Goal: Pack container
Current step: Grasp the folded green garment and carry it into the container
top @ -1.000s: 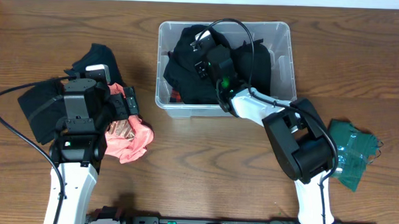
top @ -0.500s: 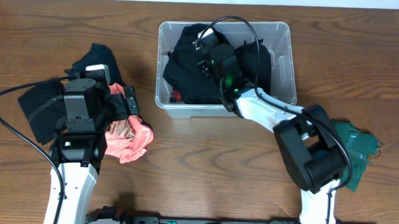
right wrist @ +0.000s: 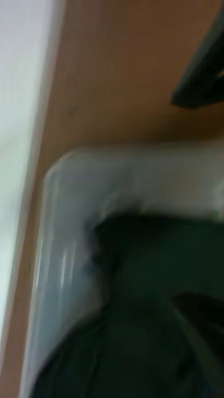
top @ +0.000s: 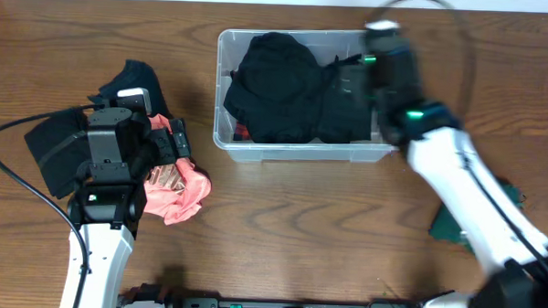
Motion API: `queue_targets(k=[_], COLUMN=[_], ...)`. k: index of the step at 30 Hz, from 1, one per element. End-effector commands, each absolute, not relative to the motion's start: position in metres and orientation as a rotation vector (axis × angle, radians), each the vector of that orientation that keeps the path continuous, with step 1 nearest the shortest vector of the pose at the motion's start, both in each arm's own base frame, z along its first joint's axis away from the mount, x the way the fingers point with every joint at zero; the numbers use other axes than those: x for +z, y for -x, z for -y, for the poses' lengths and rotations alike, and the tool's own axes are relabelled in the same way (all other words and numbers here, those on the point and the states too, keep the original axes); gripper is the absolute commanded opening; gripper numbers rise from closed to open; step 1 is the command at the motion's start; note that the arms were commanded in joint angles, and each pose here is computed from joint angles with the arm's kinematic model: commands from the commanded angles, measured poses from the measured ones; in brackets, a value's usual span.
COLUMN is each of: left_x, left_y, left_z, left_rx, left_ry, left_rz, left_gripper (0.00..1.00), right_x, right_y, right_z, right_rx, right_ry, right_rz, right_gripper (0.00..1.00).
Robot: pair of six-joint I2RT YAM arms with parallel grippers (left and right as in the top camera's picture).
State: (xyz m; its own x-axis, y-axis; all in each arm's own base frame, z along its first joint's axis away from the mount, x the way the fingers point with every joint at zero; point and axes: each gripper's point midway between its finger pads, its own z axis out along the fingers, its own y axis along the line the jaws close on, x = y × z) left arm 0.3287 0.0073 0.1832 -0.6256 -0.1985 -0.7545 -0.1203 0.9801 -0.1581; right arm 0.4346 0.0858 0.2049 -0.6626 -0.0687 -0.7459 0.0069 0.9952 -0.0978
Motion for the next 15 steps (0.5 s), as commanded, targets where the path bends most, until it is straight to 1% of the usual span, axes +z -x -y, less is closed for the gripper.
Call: queue_targets(k=[1,7,11,15], left_x=[0.192,0.192,0.192,0.192], left_y=[-0.332,-0.332,-0.332,-0.332], left_z=[-0.01,-0.01,-0.01,-0.01], left_rx=[-0.098,-0.098,-0.098,-0.098], left_ry=[0.225,0.225,0.225,0.225], left_rz=[-2.232,-2.232,-2.232,-2.232], left_gripper=[0.98,0.98,0.98,0.98], right_x=[0.217,0.206,0.187,0.153], right_y=[-0.405,-0.331,-0.288,-0.253], right_z=[-0.024,0.071,0.107,0.129], right_rx=[-0.101,-0.201,-0.25,-0.283], right_ry=[-0.37,-0.892,-1.156,-1.359], right_rz=[-2.319,-2.374,-2.385,-2.399], right_gripper=[0.94,0.95,0.96,0.96])
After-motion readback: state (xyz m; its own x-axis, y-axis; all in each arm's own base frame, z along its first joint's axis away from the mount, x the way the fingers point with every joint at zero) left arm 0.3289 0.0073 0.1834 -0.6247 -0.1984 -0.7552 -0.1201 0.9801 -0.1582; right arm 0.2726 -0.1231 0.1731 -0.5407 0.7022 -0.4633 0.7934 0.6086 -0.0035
